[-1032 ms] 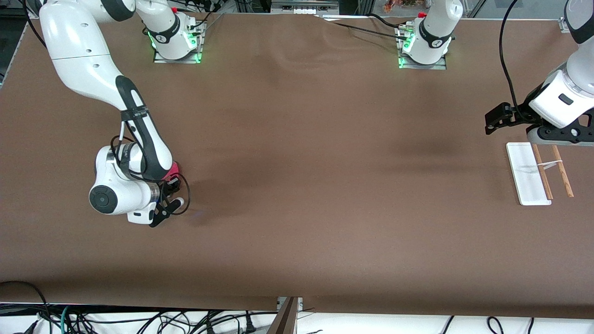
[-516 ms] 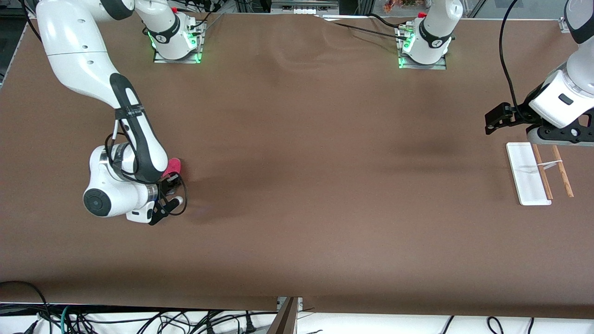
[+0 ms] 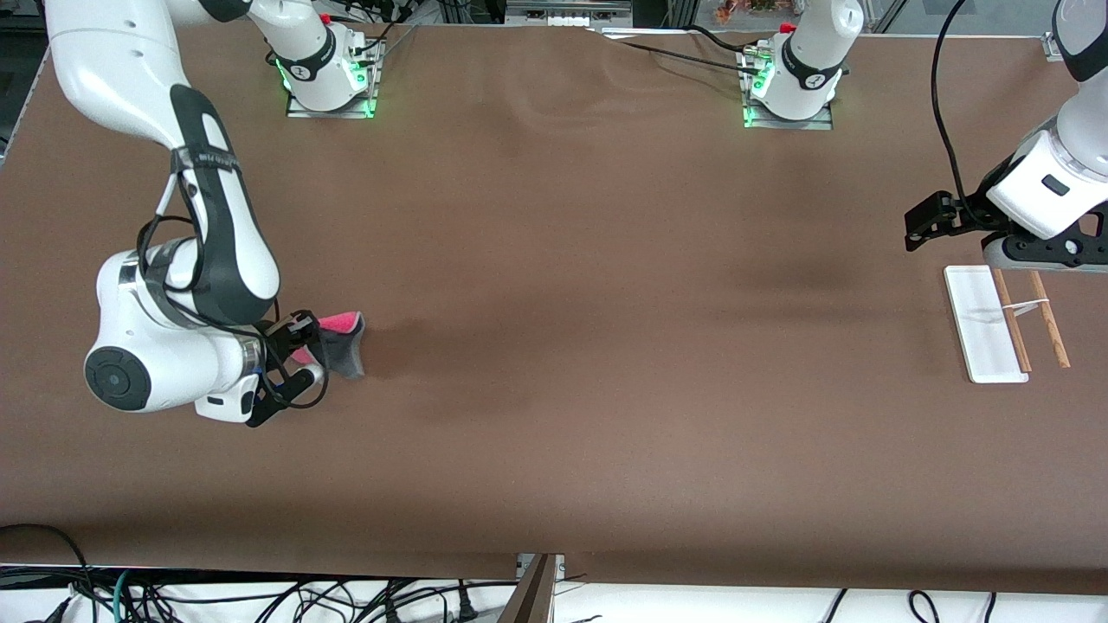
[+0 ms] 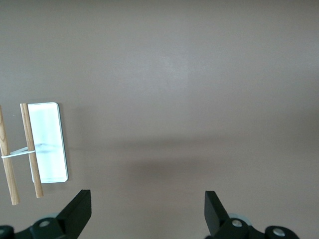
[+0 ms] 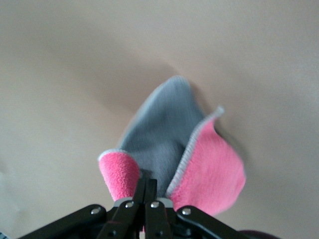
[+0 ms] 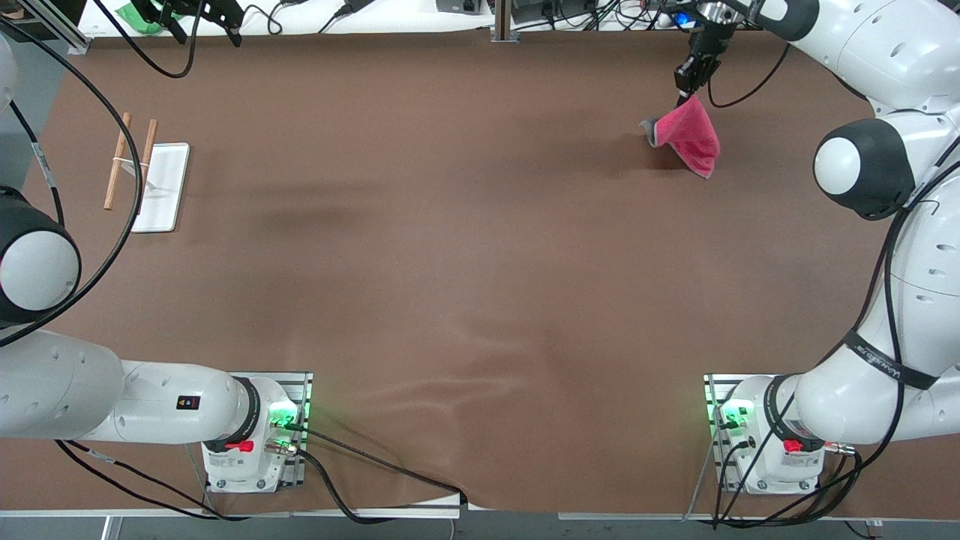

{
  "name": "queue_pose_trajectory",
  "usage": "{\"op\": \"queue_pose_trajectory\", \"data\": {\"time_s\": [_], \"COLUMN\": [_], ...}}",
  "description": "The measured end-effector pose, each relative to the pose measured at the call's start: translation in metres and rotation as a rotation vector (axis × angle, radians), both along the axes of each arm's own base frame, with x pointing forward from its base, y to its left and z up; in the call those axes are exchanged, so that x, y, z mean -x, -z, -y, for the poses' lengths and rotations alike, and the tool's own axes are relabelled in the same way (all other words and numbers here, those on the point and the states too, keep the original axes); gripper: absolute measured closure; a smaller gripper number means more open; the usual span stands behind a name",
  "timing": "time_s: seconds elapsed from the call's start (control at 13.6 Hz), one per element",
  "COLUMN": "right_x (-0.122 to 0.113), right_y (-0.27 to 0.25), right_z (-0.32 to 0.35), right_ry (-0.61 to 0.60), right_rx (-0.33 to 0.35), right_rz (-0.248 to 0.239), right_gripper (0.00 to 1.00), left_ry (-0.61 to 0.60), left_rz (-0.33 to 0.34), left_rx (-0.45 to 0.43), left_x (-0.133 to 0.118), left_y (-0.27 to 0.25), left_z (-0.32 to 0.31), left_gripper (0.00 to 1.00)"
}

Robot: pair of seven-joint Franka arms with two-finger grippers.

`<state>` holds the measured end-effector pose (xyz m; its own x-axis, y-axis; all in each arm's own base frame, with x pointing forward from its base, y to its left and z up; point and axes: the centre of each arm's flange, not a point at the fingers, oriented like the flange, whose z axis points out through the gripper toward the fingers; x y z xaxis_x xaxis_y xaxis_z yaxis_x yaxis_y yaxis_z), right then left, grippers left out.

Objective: Pass towel and hang on rack
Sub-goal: 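Lift the towel with the right gripper toward the table middle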

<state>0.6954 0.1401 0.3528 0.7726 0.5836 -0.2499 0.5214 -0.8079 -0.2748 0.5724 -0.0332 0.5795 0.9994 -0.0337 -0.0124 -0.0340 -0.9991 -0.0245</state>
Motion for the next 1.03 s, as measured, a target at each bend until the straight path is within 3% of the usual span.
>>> {"op": "queue_pose_trajectory", "data": {"time_s": [0.44,0.81,1.03], "right_x": [0.024,0.059,0.082], "right_y": [-0.081,-0.129,-0.165], "right_z": [-0.078,-0.152,-0.209], "right_ry": [0.042,0.038,0.102], "right_rx": [0.029,0.016,-0.069], "right_rz": [0.092,0.152,0.205], "right_gripper": [0.98,0.98,0.98], "left_ry": [0.0,0.0,0.001], "left_rz": [0.0,-0.029,-0.095], "left_rx": [0.0,-0.002,-0.001], "left_x": [0.0,0.003,0.01], "left_y": [0.0,0.002,0.008], "left_z": [0.0,0.0,0.002], "left_gripper": [0.0,0.0,0.0]}}
